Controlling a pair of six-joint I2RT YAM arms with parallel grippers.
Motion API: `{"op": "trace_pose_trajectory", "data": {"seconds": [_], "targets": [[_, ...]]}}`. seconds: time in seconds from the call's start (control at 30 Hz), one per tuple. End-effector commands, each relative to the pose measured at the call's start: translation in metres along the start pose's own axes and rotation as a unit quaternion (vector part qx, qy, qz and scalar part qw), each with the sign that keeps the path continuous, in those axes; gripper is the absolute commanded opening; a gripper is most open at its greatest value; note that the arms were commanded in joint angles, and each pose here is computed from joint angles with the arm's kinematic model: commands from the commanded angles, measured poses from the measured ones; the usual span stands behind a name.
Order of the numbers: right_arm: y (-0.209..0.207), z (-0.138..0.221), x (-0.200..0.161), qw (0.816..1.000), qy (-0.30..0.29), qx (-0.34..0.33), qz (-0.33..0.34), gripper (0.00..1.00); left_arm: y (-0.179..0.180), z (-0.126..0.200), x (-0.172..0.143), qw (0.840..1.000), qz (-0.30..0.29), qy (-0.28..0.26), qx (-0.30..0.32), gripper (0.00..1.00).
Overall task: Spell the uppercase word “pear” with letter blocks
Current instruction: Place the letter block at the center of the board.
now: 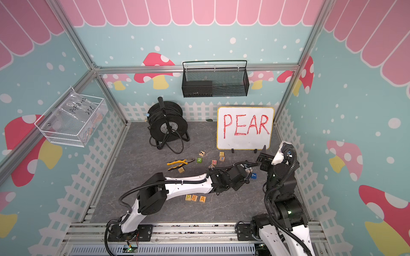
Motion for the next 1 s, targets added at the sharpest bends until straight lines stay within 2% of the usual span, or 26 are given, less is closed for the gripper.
{"op": "trace_pose_trajectory", "data": {"seconds": [0.0,0.27,0.43,0.6,0.77,0.97], "targets": [[0.006,-0.001,-0.007,0.999,0.007,0.025,-0.023,1.00,0.015,0.011,-0.011,1.000,-0.001,0.001,0.031,0.20],[0.013,-0.004,-0.018,0.998,0.024,0.051,-0.032,0.99,0.031,0.022,-0.044,0.998,-0.007,0.032,0.061,0.20],[0.013,-0.005,-0.021,0.998,0.027,0.050,-0.031,0.99,0.034,0.027,-0.051,0.997,0.003,0.039,0.062,0.19],[0.013,-0.006,-0.023,0.998,0.029,0.045,-0.027,0.99,0.040,0.028,-0.065,0.994,-0.019,0.058,0.088,0.19],[0.013,-0.006,-0.023,0.998,0.029,0.044,-0.026,0.99,0.031,0.025,-0.073,0.990,-0.052,0.072,0.110,0.18],[0.012,-0.006,-0.024,0.998,0.029,0.041,-0.023,0.99,0.014,0.022,-0.081,0.989,-0.059,0.081,0.110,0.19]]}}
Point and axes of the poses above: each gripper's point midway between its finger pads, its own z axis back along the fingers, its own y axis along the line the jaws close on, x = y × z, the point moved 6 cm from there along z, back along the fingers, and after that the axes turned 2 degrees about z, right-handed, at the moved point
